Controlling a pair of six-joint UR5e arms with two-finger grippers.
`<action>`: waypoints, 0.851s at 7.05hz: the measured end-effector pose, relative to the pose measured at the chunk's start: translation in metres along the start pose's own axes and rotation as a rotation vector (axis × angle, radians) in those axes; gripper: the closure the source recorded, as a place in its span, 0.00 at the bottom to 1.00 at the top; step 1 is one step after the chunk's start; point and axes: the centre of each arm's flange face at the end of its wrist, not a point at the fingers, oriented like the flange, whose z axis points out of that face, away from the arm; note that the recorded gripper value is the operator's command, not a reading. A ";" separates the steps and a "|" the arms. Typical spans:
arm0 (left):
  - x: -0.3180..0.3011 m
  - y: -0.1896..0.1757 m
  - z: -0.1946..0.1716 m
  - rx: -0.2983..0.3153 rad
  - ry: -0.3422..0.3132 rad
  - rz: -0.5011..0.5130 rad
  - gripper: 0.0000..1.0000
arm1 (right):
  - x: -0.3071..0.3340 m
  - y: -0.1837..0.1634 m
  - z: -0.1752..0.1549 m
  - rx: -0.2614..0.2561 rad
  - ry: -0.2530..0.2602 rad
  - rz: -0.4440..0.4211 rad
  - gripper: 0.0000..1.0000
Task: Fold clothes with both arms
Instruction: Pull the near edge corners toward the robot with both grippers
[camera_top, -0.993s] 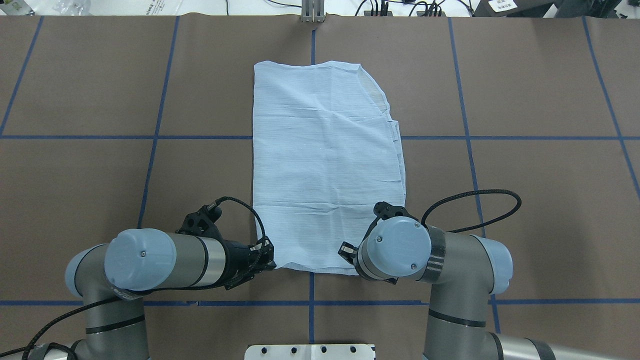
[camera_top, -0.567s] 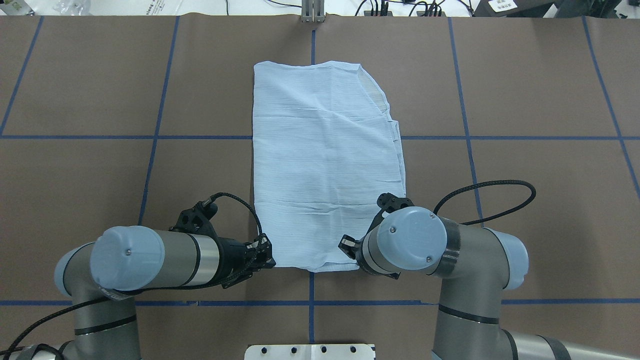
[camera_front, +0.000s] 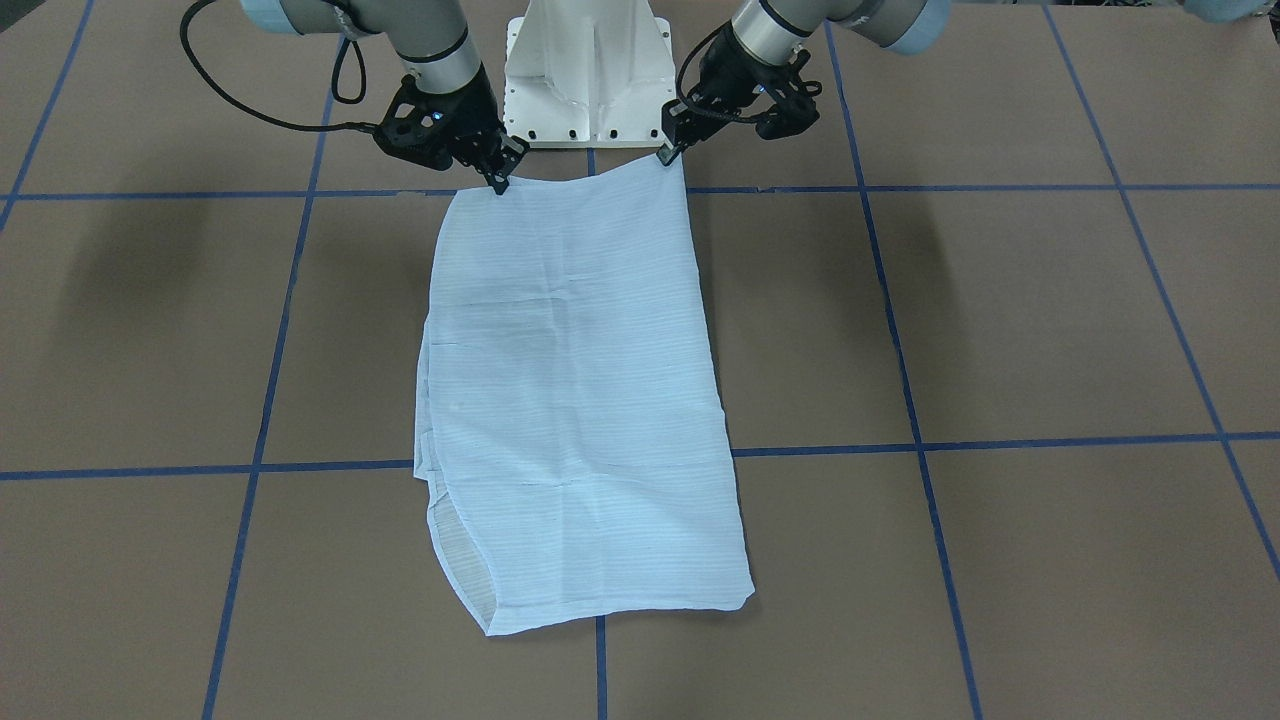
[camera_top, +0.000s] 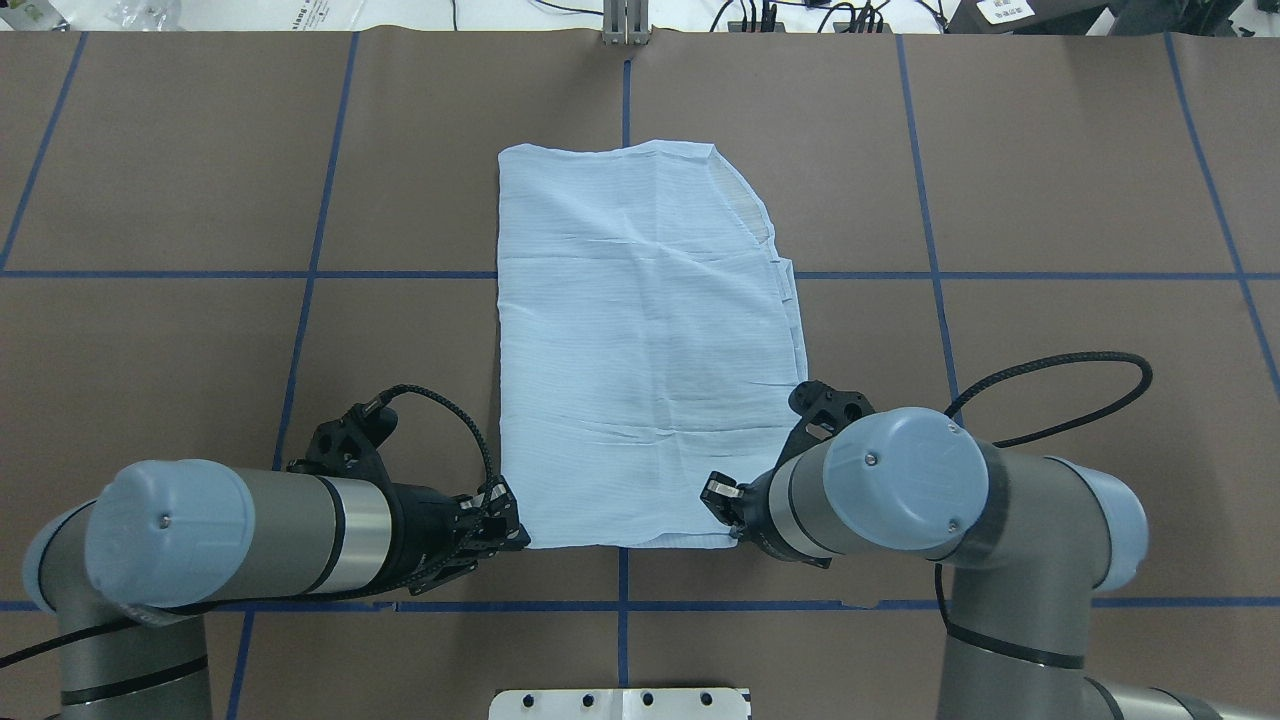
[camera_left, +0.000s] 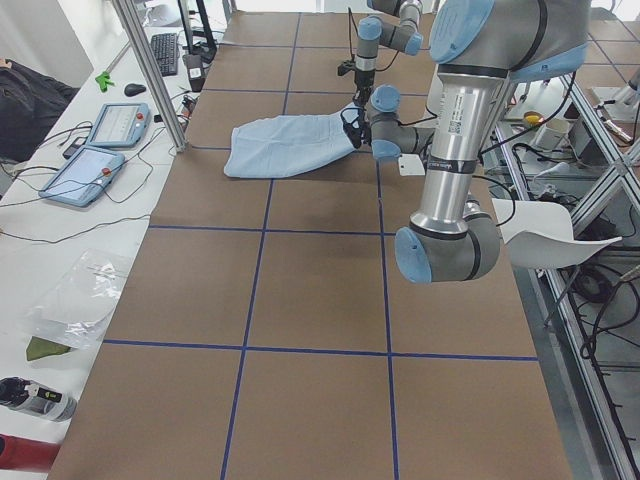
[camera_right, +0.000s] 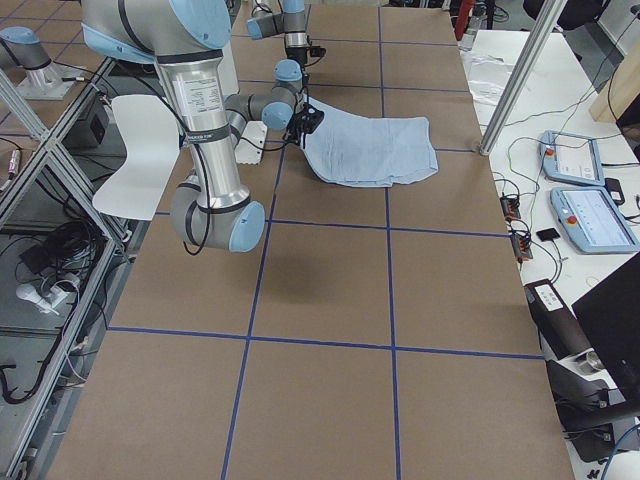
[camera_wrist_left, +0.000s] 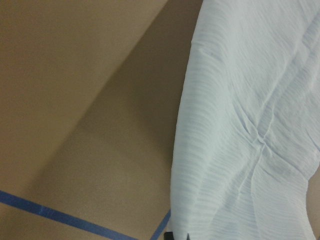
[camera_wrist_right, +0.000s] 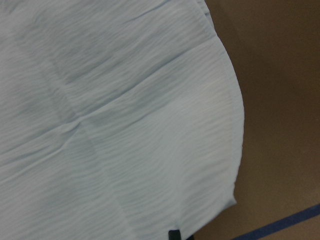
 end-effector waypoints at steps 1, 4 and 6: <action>-0.002 0.008 -0.008 -0.004 -0.021 0.000 1.00 | 0.011 0.010 -0.014 -0.023 -0.012 -0.015 1.00; -0.004 0.052 -0.041 -0.096 -0.125 0.008 1.00 | 0.021 0.047 -0.050 -0.184 -0.031 -0.058 1.00; -0.005 0.080 -0.061 -0.178 -0.131 0.025 1.00 | 0.022 0.055 -0.073 -0.287 -0.035 -0.067 1.00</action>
